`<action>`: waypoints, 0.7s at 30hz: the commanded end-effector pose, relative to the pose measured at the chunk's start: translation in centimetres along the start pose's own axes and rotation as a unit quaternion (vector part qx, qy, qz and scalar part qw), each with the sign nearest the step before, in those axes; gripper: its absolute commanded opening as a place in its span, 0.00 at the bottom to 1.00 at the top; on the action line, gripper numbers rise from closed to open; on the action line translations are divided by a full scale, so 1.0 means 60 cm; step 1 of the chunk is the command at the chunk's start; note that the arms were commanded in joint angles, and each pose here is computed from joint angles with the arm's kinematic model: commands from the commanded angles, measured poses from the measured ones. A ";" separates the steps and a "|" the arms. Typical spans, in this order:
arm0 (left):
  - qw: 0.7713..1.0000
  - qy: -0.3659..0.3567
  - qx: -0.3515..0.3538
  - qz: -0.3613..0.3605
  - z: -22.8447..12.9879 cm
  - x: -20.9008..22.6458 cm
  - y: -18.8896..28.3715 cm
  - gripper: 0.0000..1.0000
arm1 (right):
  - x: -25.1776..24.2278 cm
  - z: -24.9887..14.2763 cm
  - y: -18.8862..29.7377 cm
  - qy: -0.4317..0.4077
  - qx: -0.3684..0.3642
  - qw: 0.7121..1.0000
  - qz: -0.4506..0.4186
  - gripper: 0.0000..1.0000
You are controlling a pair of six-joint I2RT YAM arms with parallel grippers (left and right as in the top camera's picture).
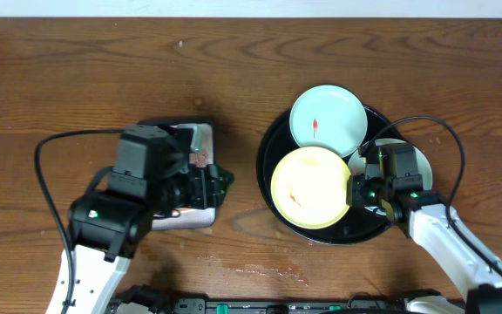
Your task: Clean dirty plates on tray and stack at the side
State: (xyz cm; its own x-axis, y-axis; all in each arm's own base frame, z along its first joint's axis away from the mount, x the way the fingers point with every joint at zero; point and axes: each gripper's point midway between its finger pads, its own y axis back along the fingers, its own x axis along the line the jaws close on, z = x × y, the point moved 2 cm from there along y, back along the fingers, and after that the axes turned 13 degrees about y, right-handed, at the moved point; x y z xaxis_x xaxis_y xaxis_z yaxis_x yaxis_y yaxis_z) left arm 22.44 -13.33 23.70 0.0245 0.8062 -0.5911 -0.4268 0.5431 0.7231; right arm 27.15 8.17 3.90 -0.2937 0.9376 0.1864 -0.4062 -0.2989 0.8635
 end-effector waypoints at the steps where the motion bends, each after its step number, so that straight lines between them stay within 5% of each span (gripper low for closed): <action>1: 1.000 -0.002 -0.021 0.015 0.012 -0.020 -0.013 0.68 | 0.000 -0.019 -0.015 0.019 0.036 0.999 0.003 0.01; 4: 0.999 0.009 -0.013 0.037 0.007 -0.023 -0.039 0.68 | 0.009 -0.023 -0.019 0.016 0.041 0.999 0.023 0.01; 6: 0.999 0.008 0.003 0.044 0.001 -0.026 -0.062 0.81 | 0.012 -0.021 -0.019 0.017 0.038 0.999 0.029 0.14; 11: 0.999 0.019 0.028 0.025 0.001 -0.039 -0.096 0.88 | 0.016 -0.029 -0.018 -0.001 0.050 0.998 0.035 0.29; 21: 0.999 0.004 0.029 0.027 0.013 -0.038 -0.127 0.87 | 0.069 -0.024 -0.008 -0.023 0.045 0.989 0.141 0.24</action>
State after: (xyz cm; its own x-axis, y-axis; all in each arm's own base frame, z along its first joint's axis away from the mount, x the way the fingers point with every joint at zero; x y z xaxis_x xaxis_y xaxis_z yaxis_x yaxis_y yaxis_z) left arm 25.97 -18.82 19.48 -0.0152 0.8337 -0.5520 -0.3706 0.5080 0.7775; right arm 25.50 10.34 3.02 -0.3452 0.8762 0.3364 -0.2809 -0.4385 0.8537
